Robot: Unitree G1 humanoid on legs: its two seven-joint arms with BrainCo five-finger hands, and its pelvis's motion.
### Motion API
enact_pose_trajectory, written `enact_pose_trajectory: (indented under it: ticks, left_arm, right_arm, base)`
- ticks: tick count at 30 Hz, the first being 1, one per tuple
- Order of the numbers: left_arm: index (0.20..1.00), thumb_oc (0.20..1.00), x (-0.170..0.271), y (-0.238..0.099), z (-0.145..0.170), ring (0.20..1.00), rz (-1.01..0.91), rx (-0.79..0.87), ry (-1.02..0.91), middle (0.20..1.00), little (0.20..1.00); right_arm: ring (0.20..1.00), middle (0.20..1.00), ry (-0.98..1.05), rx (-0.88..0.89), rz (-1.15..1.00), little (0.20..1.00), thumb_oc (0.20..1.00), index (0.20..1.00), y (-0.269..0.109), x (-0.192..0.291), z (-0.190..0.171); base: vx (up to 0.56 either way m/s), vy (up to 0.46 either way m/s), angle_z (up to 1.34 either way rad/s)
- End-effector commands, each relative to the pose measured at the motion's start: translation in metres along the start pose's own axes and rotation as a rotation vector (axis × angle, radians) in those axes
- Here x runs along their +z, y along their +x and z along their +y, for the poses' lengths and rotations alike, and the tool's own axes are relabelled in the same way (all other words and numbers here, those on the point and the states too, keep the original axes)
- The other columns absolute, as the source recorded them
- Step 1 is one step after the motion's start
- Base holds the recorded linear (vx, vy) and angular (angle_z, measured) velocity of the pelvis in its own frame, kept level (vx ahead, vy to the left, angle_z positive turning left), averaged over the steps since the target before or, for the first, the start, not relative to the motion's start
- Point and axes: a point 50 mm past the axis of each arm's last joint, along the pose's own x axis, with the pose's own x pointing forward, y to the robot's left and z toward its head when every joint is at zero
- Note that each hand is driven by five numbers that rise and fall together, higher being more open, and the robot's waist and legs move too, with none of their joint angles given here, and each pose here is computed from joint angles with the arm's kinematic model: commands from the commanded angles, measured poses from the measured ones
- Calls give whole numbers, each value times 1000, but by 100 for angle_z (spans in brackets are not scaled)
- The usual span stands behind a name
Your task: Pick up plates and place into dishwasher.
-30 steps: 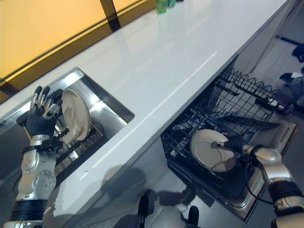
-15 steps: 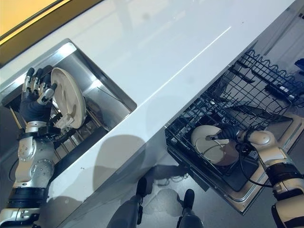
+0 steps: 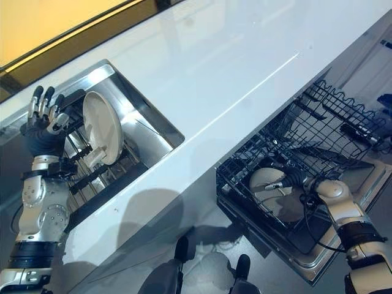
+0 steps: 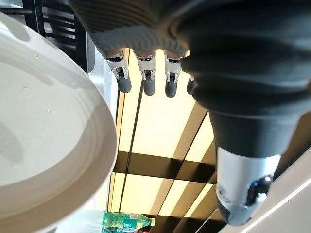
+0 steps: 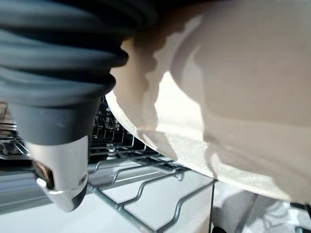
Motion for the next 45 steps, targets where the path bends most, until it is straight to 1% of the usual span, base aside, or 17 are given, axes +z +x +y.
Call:
enact_pose_trajectory:
  ticks: [1, 3, 7, 10, 11, 13, 19, 25, 28, 30, 33, 34, 35, 39, 40, 42, 45]
  left_arm:
    - [1000, 1000, 14, -4, 5, 1000, -58, -22, 54, 1000, 1000]
    - [1000, 1000, 13, -8, 11, 1000, -40, -16, 72, 1000, 1000]
    - [1000, 1000, 8, -19, 22, 1000, -11, 3, 105, 1000, 1000]
    - [1000, 1000, 6, -28, 28, 1000, 8, 22, 189, 1000, 1000]
    - [1000, 1000, 6, -30, 29, 1000, 12, 24, 205, 1000, 1000]
    - [1000, 1000, 7, -34, 33, 1000, 10, 39, 219, 1000, 1000]
    - [1000, 1000, 6, -52, 41, 1000, 10, 71, 279, 1000, 1000]
    - [1000, 1000, 12, -53, 48, 1000, -4, 73, 462, 1000, 1000]
    - [1000, 1000, 19, -58, 56, 1000, -6, 58, 614, 1000, 1000]
    - [1000, 1000, 23, -58, 60, 1000, -5, 62, 651, 1000, 1000]
    - [1000, 1000, 29, -54, 66, 1000, -18, 49, 868, 1000, 1000]
    - [1000, 1000, 30, -53, 66, 1000, -25, 43, 899, 1000, 1000]
    - [1000, 1000, 33, -48, 66, 1000, -44, 4, 1033, 1000, 1000]
    - [1000, 1000, 39, -36, 69, 1000, -87, -102, 1345, 1000, 1000]
    - [1000, 1000, 39, -34, 68, 1000, -97, -111, 1370, 1000, 1000]
    - [1000, 1000, 43, -25, 68, 1000, -137, -183, 1546, 1000, 1000]
    - [1000, 1000, 47, -18, 65, 1000, -199, -240, 1717, 1000, 1000]
  right_arm:
    - [1000, 1000, -32, -39, -58, 1000, 1000, 1000, -2, 9, 2]
    - [1000, 1000, 13, -108, -109, 1000, 1000, 1000, -9, 15, -4]
    - [1000, 1000, 41, -223, -209, 1000, 1000, 1000, -21, 24, -9]
    - [1000, 1000, 58, -316, -307, 1000, 1000, 1000, -32, 35, -12]
    - [1000, 1000, 78, -323, -331, 1000, 1000, 1000, -35, 38, -13]
    - [1000, 1000, 113, -323, -387, 1000, 1000, 1000, -41, 41, -10]
    - [1000, 1000, 128, -291, -520, 1000, 1000, 1000, -45, 50, 23]
    - [1000, 1000, 88, -254, -566, 1000, 1000, 1000, -48, 64, 21]
    - [1000, 1000, 68, -234, -592, 1000, 1000, 1000, -48, 72, 21]
    - [1000, 1000, 70, -228, -597, 1000, 1000, 1000, -49, 74, 23]
    - [1000, 1000, 78, -230, -587, 1000, 1000, 1000, -53, 70, 23]
    - [1000, 1000, 87, -235, -586, 1000, 1000, 1000, -55, 69, 22]
    - [1000, 1000, 108, -240, -582, 1000, 1000, 1000, -57, 65, 21]
    - [1000, 1000, 141, -235, -563, 1000, 1000, 1000, -60, 59, 18]
    - [1000, 1000, 144, -235, -559, 1000, 1000, 1000, -60, 58, 18]
    - [1000, 1000, 148, -228, -538, 1000, 1000, 1000, -60, 54, 18]
    - [1000, 1000, 145, -222, -526, 1000, 1000, 1000, -61, 54, 15]
  base:
    - [61, -55, 0]
    - [73, -62, 0]
    - [52, -38, -2]
    - [2, -8, 1]
    - [-47, 11, 2]
    - [-21, -3, 0]
    - [-67, -36, 0]
    - [-46, -7, -4]
    - [37, 93, -20]
    - [75, 156, -22]
    - [132, 153, -8]
    - [162, 140, -8]
    - [162, 127, -8]
    - [217, 140, -6]
    - [228, 187, -6]
    - [208, 202, -4]
    - [110, 187, -2]
